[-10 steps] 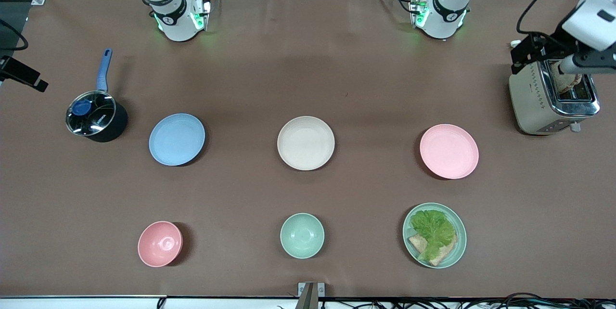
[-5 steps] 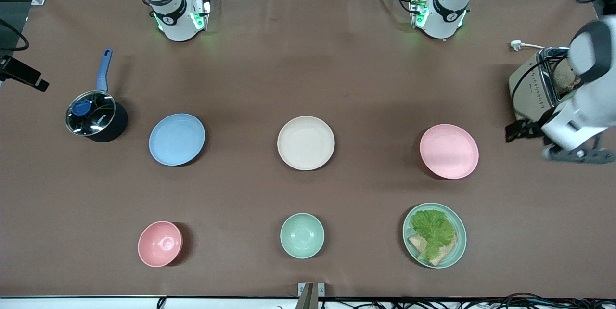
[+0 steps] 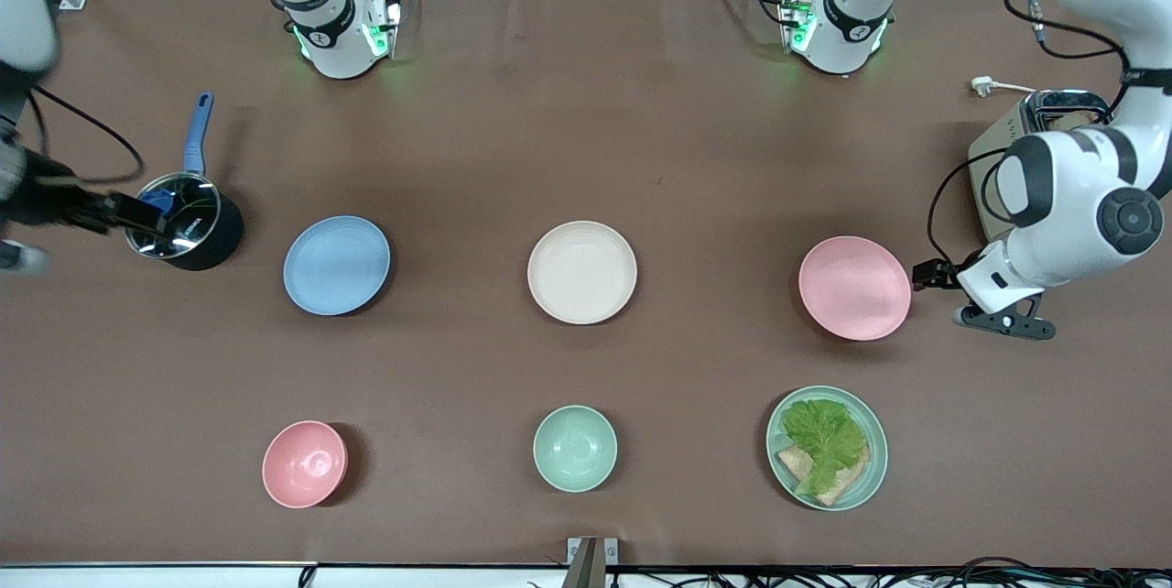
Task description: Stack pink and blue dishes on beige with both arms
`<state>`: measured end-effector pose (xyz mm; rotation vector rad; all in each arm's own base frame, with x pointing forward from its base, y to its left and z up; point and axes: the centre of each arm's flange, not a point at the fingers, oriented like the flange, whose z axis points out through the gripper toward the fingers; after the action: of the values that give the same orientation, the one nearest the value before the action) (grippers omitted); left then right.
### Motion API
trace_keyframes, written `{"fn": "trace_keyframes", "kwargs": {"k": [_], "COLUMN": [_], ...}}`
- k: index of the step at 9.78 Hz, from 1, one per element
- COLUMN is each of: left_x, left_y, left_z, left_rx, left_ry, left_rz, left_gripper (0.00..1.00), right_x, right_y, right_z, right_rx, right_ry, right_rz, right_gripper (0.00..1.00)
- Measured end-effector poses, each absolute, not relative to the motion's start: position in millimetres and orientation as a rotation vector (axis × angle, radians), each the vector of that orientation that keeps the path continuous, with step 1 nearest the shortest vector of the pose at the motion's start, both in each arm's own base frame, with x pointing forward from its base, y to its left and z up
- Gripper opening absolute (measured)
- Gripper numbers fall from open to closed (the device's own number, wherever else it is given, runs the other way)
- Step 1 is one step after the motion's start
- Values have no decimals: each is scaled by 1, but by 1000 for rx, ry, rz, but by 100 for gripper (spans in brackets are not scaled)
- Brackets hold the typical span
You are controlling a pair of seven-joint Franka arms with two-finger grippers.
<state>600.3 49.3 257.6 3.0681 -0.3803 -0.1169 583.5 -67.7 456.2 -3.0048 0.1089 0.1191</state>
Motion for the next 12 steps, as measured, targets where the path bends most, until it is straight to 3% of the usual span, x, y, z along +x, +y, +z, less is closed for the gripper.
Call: {"fn": "trace_keyframes", "kwargs": {"k": [1,4,7,10,12], "left_x": [599,595,596,601,610], "left_y": [49,32,34,28,-8], "left_z": [239,207,198,204,225], "left_rx": [3039,2989,2985,2974,2936], "left_ry": [-375,-364,-359,-386,-405], "left_rz": [-142,-200,-215,-196,-164], "left_gripper": [95,70,24,4,4], "right_x": [582,568,554,534,523], "right_y": [-75,-92,-103,-101,-99], "right_z": [412,302,228,185,173], "right_rx": [-2991,-2922,-2817,-2703,-2691], "right_ry": [53,-116,-234,-256,-247], "right_rz": [128,84,34,-9,3], "right_gripper": [100,100,100,96,84]}}
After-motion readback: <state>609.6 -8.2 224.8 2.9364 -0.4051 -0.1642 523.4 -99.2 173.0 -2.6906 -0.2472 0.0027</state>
